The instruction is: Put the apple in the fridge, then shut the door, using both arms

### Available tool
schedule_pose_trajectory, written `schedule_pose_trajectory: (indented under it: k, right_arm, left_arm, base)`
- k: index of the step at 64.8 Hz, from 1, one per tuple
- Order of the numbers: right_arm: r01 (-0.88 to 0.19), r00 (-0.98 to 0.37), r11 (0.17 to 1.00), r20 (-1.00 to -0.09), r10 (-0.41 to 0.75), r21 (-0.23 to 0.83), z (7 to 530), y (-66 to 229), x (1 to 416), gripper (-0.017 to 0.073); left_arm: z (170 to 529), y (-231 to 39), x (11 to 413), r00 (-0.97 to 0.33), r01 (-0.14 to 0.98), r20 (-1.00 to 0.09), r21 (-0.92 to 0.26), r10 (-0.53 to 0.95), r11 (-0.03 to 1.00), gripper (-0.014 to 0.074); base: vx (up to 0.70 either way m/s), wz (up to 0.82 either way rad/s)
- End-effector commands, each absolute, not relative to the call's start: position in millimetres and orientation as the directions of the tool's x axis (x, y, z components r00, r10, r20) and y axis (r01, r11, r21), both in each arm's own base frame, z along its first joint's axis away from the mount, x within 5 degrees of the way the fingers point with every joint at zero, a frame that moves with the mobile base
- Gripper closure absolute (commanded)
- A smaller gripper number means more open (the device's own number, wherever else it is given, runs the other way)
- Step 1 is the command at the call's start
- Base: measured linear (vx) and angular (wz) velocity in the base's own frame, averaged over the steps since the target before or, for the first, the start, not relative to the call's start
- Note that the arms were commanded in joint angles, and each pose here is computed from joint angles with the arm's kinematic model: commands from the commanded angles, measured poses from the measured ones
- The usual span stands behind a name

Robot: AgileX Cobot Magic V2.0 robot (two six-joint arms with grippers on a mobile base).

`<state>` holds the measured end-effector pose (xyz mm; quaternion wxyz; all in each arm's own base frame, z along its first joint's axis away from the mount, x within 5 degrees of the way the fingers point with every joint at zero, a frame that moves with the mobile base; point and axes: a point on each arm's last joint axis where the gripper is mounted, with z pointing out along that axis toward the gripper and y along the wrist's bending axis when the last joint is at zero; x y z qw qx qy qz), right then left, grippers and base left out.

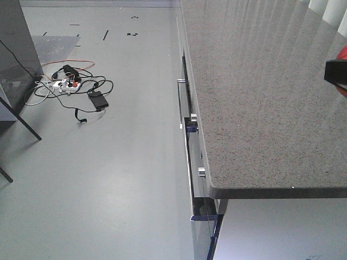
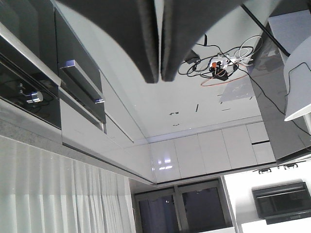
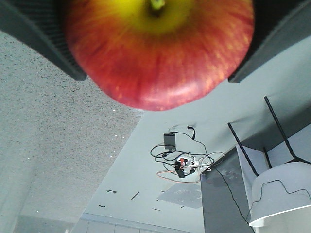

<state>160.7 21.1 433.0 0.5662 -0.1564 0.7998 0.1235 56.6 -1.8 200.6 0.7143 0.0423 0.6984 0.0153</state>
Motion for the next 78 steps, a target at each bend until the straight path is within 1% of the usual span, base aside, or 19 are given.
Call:
schedule_pose_trajectory:
  k: [1,78]
  right_arm:
    - [-0.361,-0.222,0.933,-0.973,-0.066,0.019,448.7,19.9,158.8,0.05]
    - [-0.361,-0.223,0.932,-0.973,-0.066,0.019,448.7,19.9,158.8,0.05]
  left_arm:
    - [214.2,-3.3,53.9,0.128,0.05,-0.99,0.069,0.062,0.996,0.06]
    - [214.2,-3.3,53.9,0.128,0.05,-0.99,0.069,0.062,0.996,0.06]
  base:
    - [0.0,0.0]
    - [0.0,0.0]
